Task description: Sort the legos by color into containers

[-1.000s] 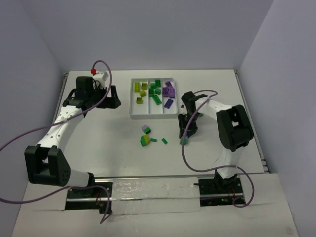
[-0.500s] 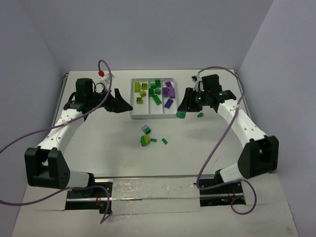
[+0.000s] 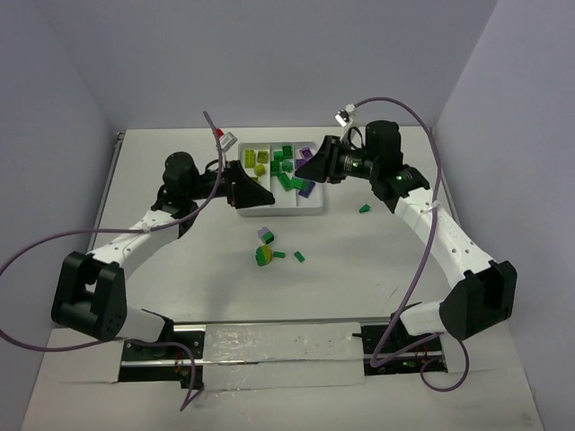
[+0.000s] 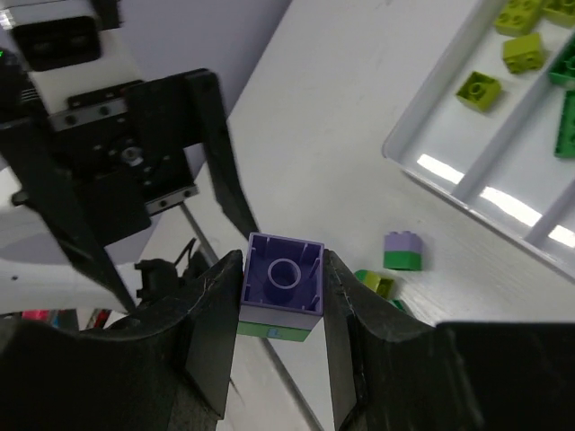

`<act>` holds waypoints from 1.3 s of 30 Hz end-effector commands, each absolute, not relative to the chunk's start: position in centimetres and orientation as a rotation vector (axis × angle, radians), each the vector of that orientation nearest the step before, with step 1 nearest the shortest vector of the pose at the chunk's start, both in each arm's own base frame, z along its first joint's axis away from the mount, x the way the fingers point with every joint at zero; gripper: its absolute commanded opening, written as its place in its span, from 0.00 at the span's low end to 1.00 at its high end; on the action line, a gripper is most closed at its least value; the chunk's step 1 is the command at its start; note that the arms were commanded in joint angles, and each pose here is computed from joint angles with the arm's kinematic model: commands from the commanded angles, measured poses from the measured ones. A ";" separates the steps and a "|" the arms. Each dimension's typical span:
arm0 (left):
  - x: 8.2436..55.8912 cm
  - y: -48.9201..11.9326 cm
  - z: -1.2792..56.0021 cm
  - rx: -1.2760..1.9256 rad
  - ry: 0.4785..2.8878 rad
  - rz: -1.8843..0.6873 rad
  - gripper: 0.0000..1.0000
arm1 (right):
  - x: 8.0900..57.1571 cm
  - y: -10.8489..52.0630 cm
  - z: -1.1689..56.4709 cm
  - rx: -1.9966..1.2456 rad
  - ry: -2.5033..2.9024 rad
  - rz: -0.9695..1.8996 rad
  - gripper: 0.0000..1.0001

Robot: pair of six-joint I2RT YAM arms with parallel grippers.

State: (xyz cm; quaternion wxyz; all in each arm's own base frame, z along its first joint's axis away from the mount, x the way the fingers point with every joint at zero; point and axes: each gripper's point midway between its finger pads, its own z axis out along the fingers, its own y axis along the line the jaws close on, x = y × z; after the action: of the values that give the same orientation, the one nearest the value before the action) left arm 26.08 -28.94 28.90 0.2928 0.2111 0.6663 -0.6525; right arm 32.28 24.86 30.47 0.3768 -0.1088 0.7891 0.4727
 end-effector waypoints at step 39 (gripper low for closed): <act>24.6 -31.8 29.2 0.567 1.664 -1.971 0.09 | 31.1 28.0 33.9 -0.508 1.844 1.358 0.00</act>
State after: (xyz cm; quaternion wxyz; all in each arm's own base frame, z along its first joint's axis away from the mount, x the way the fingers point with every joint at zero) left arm 25.92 -31.95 29.58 0.2426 0.1826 0.6173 -0.7258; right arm 28.97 28.61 31.33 0.3321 -0.1967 0.7475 0.5406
